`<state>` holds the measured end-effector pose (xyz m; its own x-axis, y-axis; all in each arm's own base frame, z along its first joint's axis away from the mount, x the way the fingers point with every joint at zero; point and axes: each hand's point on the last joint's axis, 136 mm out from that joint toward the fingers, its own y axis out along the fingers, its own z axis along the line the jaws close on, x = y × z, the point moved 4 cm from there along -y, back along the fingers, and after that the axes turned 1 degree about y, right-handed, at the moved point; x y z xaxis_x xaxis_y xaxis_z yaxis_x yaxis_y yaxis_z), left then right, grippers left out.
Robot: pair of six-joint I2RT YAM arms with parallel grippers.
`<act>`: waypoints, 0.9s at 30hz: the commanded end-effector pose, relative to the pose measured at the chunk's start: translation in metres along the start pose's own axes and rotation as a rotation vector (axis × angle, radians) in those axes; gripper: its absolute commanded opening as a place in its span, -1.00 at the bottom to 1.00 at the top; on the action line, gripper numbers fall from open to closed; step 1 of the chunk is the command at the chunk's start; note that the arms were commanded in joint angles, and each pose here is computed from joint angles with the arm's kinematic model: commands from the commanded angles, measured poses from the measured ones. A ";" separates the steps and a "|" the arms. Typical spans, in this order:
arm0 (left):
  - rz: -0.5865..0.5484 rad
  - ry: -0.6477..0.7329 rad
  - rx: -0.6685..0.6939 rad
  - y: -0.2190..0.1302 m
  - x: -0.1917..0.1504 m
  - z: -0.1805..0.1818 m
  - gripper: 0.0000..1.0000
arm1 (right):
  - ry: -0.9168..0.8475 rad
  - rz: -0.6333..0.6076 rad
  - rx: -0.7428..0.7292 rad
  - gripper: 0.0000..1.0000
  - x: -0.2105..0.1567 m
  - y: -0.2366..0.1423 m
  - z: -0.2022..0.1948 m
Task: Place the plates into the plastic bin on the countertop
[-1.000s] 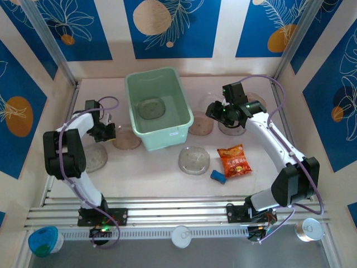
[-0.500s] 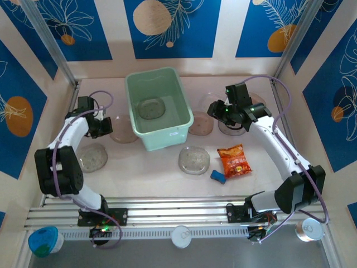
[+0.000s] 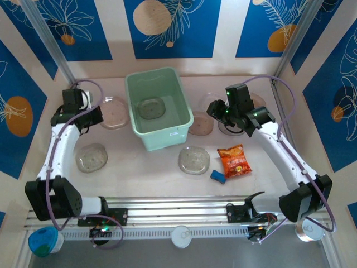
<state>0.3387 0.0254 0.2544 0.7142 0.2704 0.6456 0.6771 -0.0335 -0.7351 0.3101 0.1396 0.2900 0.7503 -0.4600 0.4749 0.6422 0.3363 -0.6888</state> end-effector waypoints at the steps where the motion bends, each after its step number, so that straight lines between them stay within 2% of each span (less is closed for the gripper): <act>1: -0.127 -0.015 0.015 -0.030 0.024 0.001 -1.00 | 0.026 -0.052 0.052 -0.17 0.010 -0.014 0.016; 5: -0.248 -0.058 -0.043 -0.054 0.046 -0.010 -1.00 | 0.020 -0.058 0.121 -0.17 0.017 -0.025 0.040; 9: -0.326 -0.085 -0.082 -0.072 0.060 -0.016 -1.00 | 0.011 -0.065 0.192 -0.18 0.016 -0.034 0.064; 13: -0.389 -0.146 -0.187 -0.087 0.073 -0.030 -1.00 | 0.023 -0.043 0.291 -0.18 0.007 -0.036 0.092; 17: -0.440 -0.247 -0.286 -0.091 0.082 -0.052 -1.00 | 0.019 -0.010 0.395 -0.18 -0.004 -0.033 0.129; 22: -0.537 -0.316 -0.338 -0.090 0.080 -0.091 -1.00 | 0.023 -0.037 0.525 -0.19 -0.012 -0.024 0.174; 27: -0.547 -0.358 -0.391 -0.089 0.073 -0.126 -1.00 | 0.065 -0.038 0.618 -0.21 -0.012 -0.008 0.203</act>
<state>0.3506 -0.0708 0.3711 0.3225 0.5581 0.7645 0.9465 -0.1834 -0.2654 0.3187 0.2969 0.3649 0.7655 -0.4584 0.4515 0.6283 0.6837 -0.3712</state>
